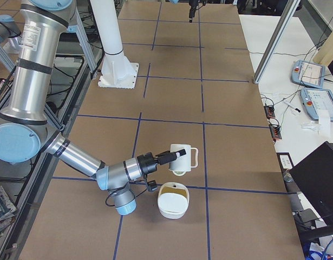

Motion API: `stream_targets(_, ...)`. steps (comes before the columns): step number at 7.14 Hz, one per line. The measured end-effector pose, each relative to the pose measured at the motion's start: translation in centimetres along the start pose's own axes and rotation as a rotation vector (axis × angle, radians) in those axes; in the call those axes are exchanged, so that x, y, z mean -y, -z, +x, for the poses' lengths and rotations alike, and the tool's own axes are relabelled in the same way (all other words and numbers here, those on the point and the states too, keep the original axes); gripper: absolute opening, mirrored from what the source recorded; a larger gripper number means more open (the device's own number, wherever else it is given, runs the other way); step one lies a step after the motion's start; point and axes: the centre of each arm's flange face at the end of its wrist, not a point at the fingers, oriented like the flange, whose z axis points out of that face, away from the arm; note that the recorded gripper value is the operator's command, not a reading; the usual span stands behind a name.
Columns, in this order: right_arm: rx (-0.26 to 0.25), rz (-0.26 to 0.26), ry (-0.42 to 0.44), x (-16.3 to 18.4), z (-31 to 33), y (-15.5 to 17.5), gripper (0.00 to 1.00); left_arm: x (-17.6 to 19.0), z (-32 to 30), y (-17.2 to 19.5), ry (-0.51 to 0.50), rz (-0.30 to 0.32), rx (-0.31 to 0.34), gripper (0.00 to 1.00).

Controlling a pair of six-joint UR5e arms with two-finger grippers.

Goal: Left arm hands cup to right arm to dump lemon

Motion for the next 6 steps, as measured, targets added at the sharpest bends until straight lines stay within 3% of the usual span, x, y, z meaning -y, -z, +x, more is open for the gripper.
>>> stream_targets(2, 0.024, 0.001, -0.113, 0.18, -0.35, 0.36, 0.25, 0.00, 0.00, -0.01, 0.000, 0.000, 0.000, 1.00)
stream_targets(6, 0.026, 0.000, -0.119, 0.14, -0.42, 0.36, 0.25, -0.01, 0.01, -0.11, 0.001, -0.003, 0.001, 1.00)
